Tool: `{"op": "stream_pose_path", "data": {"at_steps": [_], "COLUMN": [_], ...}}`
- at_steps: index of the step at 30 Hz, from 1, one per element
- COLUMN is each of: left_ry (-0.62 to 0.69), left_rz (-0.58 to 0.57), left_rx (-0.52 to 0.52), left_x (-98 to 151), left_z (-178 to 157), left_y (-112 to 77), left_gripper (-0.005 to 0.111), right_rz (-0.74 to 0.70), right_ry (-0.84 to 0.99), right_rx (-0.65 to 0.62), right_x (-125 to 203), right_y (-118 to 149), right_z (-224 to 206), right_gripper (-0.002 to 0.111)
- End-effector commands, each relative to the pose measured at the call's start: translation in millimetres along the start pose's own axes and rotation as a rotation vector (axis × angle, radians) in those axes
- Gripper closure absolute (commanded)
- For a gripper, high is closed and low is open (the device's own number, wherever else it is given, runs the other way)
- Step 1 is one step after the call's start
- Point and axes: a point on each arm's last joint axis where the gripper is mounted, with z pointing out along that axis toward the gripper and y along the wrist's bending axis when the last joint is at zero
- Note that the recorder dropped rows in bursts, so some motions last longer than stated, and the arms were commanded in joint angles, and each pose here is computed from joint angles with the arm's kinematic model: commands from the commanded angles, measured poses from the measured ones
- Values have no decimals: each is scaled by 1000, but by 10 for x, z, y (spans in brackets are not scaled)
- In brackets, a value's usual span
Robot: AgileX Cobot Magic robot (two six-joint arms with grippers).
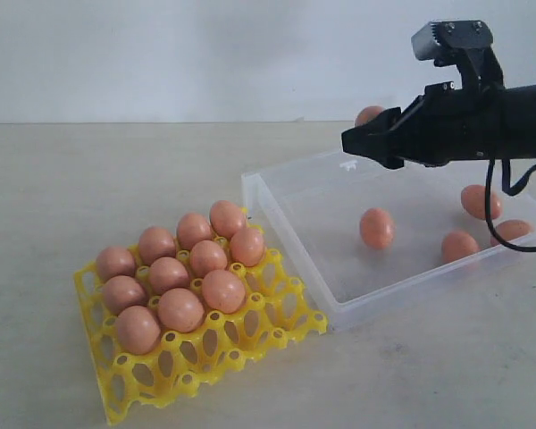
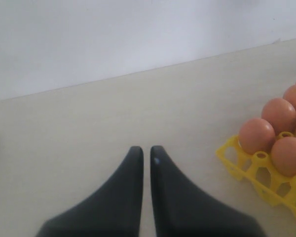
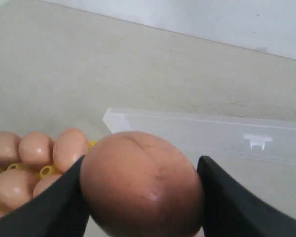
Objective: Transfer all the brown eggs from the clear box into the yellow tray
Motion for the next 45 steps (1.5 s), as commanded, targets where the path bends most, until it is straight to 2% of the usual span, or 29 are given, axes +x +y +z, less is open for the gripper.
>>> {"op": "stream_pose_path", "data": {"at_steps": [1, 4, 8, 12, 16, 19, 23, 26, 31, 36, 40, 45], "left_ry": [-2, -2, -2, -2, -2, -2, -2, -2, -2, -2, -2, -2], "left_rz": [-3, -3, -3, -3, -3, -3, -3, -3, -3, -3, -3, -3], "left_rx": [8, 8, 8, 8, 8, 8, 8, 8, 8, 8, 8, 8], "left_x": [9, 9, 9, 9, 9, 9, 9, 9, 9, 9, 9, 9], "left_z": [1, 1, 1, 1, 1, 1, 1, 1, 1, 1, 1, 1], "left_y": [-6, -6, -6, -6, -6, -6, -6, -6, -6, -6, -6, -6], "left_gripper": [103, 103, 103, 103, 103, 103, 103, 103, 103, 103, 103, 103], "right_rz": [-29, -43, -155, -223, -199, -126, -35, 99, 325, 508, 602, 732], "right_ry": [0, 8, 44, 118, 146, 75, -72, -204, -359, -434, -480, -564], "right_rx": [21, 46, 133, 380, 674, 756, 701, 640, 470, 317, 313, 441], "right_x": [36, 43, 62, 8, -191, -398, -698, -934, -1198, -1346, -1421, -1463], "right_y": [28, 5, -77, -306, -547, -604, -559, -512, -393, -292, -304, -427], "right_z": [-72, -73, -81, -146, -291, -353, -356, -376, -383, -388, -428, -525], "right_gripper": [109, 109, 109, 109, 109, 109, 109, 109, 109, 109, 109, 109]}}
